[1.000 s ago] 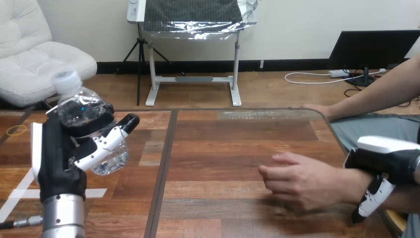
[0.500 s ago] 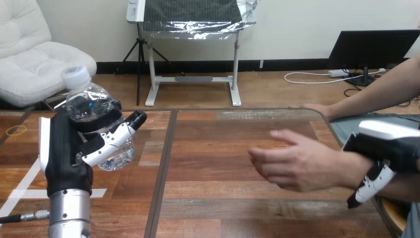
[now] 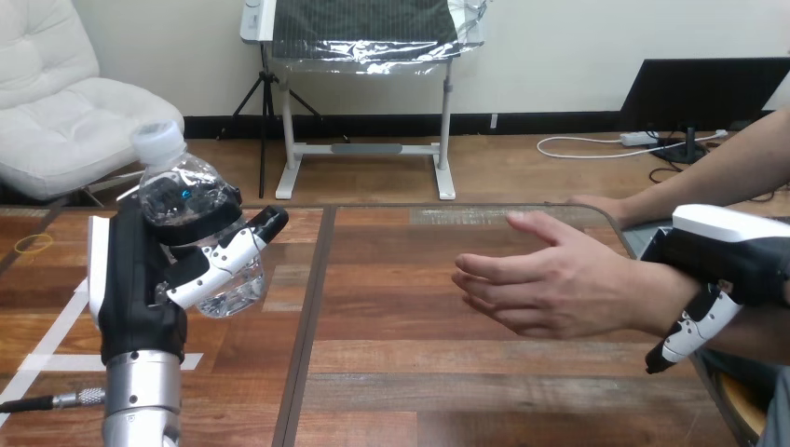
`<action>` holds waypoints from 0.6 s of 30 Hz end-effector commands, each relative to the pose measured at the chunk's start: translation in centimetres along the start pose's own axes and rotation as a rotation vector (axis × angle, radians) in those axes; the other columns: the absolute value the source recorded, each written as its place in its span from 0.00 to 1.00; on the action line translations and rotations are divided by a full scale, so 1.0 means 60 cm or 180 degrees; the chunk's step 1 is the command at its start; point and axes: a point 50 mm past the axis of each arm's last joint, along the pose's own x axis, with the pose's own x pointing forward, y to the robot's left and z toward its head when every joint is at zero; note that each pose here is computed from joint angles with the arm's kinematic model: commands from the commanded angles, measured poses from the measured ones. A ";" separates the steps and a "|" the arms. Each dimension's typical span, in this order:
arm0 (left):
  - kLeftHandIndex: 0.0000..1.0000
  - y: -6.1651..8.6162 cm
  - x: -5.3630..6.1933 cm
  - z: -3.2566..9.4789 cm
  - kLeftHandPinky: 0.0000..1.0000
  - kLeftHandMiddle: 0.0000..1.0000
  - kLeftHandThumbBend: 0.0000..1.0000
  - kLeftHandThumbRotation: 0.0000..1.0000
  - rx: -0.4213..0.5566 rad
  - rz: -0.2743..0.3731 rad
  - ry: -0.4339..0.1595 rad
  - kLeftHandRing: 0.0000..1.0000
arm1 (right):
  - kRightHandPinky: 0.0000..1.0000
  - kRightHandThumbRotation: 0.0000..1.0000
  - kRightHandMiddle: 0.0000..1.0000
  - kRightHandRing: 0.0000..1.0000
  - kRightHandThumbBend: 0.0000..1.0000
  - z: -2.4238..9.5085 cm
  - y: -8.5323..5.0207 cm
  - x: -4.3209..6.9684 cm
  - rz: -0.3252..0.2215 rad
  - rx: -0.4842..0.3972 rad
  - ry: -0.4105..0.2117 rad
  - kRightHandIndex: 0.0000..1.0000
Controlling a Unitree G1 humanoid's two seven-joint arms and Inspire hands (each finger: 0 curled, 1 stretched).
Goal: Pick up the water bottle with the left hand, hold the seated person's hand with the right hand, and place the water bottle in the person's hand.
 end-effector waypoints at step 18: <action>0.37 -0.063 0.062 0.031 0.19 0.29 0.55 0.00 -0.0392 -0.0367 -0.0334 0.24 | 0.14 0.00 0.27 0.19 0.82 0.016 -0.053 0.007 -0.0364 -0.0001 -0.0080 0.30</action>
